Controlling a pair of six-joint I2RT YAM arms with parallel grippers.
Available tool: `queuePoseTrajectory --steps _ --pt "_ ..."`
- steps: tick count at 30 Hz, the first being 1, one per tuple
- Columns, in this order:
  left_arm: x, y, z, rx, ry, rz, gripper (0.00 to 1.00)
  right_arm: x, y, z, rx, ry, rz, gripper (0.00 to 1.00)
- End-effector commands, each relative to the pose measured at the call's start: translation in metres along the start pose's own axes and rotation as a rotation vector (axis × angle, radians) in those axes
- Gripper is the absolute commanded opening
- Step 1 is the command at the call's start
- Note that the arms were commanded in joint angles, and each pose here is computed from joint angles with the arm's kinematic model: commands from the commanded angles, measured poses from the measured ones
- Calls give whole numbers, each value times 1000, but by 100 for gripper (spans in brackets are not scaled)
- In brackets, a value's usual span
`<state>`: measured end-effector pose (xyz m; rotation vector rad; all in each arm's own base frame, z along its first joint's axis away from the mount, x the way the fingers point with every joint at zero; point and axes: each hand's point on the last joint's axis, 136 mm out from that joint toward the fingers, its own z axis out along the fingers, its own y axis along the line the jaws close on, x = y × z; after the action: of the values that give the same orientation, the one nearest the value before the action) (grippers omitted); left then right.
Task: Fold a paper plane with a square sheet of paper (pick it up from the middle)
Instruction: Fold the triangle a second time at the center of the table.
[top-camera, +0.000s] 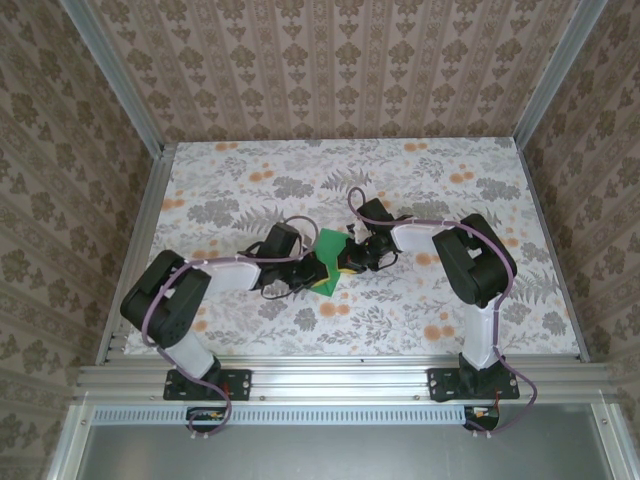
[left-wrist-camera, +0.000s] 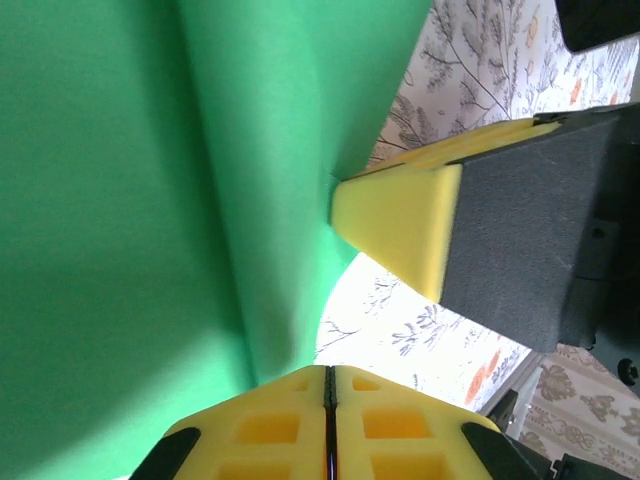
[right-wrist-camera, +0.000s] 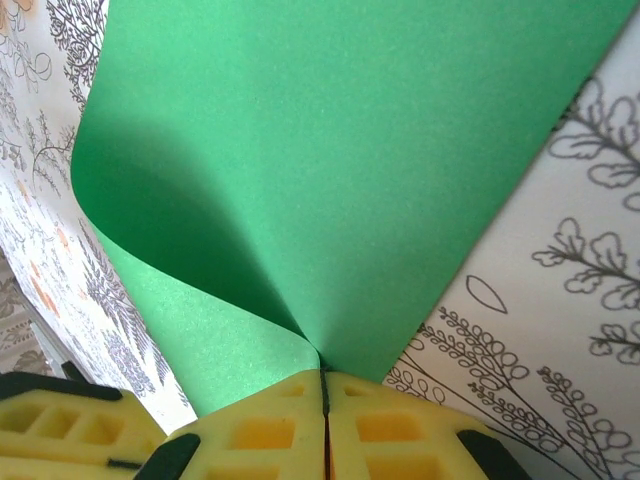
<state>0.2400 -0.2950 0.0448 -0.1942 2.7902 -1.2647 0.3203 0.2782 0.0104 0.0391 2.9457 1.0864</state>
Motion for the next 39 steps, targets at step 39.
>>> queuePoseTrajectory --steps 39 --pt "22 62 -3 -331 123 42 0 -8 26 -8 11 2 -206 7"
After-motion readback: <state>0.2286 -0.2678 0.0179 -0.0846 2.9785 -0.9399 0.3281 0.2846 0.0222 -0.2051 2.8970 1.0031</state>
